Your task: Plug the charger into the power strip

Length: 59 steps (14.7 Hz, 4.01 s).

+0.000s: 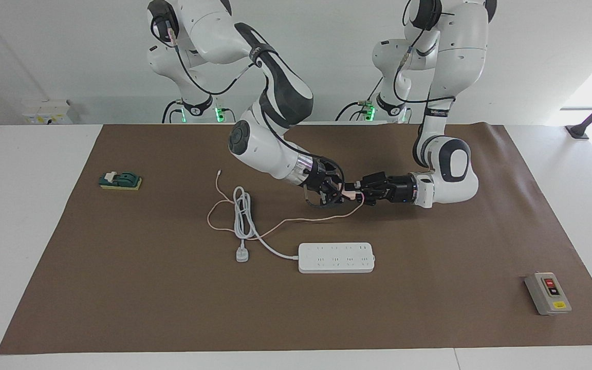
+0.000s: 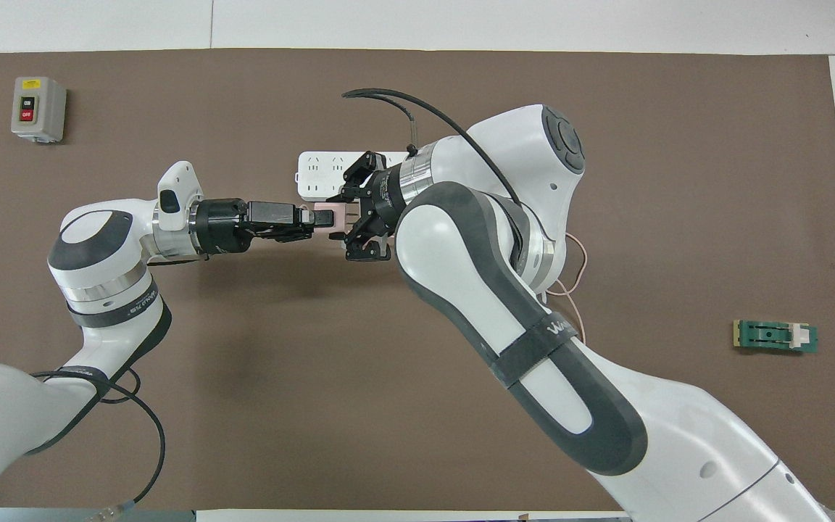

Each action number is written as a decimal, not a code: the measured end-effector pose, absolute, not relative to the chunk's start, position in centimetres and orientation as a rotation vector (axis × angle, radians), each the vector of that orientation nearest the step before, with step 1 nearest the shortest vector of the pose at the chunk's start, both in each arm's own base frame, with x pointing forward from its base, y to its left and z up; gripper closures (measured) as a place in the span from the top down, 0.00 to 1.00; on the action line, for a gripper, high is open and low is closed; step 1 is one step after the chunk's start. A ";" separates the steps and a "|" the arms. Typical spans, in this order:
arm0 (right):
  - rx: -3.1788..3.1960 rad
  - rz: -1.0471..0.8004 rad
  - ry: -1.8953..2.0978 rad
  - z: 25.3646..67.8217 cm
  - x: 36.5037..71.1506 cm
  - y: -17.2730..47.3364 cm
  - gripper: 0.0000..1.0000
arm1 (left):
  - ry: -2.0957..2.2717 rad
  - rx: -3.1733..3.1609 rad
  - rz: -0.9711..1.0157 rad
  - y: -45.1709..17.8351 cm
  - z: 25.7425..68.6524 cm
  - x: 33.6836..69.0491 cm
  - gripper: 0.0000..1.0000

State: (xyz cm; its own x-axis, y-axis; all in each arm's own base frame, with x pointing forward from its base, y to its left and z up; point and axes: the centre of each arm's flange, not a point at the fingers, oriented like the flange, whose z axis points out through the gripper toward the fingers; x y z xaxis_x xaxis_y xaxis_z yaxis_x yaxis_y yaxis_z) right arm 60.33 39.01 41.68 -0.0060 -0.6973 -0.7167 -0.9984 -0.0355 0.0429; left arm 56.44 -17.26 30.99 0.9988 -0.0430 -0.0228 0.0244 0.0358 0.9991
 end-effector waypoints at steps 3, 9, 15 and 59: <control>-1.776 0.800 1.753 41.8 60.4 39.0 0.63 | -0.024 1.521 -0.061 -17.4 31.1 56.3 0.31; -1.754 0.795 1.766 41.9 61.0 38.0 1.00 | -0.064 1.706 -0.199 -13.4 32.2 57.4 0.31; -1.660 0.770 1.822 44.1 64.5 30.3 1.00 | 0.001 1.970 -0.325 -10.1 40.3 61.4 0.31; -3.141 0.181 0.011 62.6 52.0 -2.1 1.00 | 0.970 2.991 -0.026 -8.4 59.2 61.6 0.31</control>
State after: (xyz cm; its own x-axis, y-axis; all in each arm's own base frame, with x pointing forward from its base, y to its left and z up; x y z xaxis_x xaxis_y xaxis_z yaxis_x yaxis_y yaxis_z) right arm 52.05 -2.11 62.62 0.9933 -0.0070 -0.1150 -0.0065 -1.0000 0.0049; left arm 61.60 -8.44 59.20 0.8094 0.5871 -0.0147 0.5871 -0.8095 -0.0076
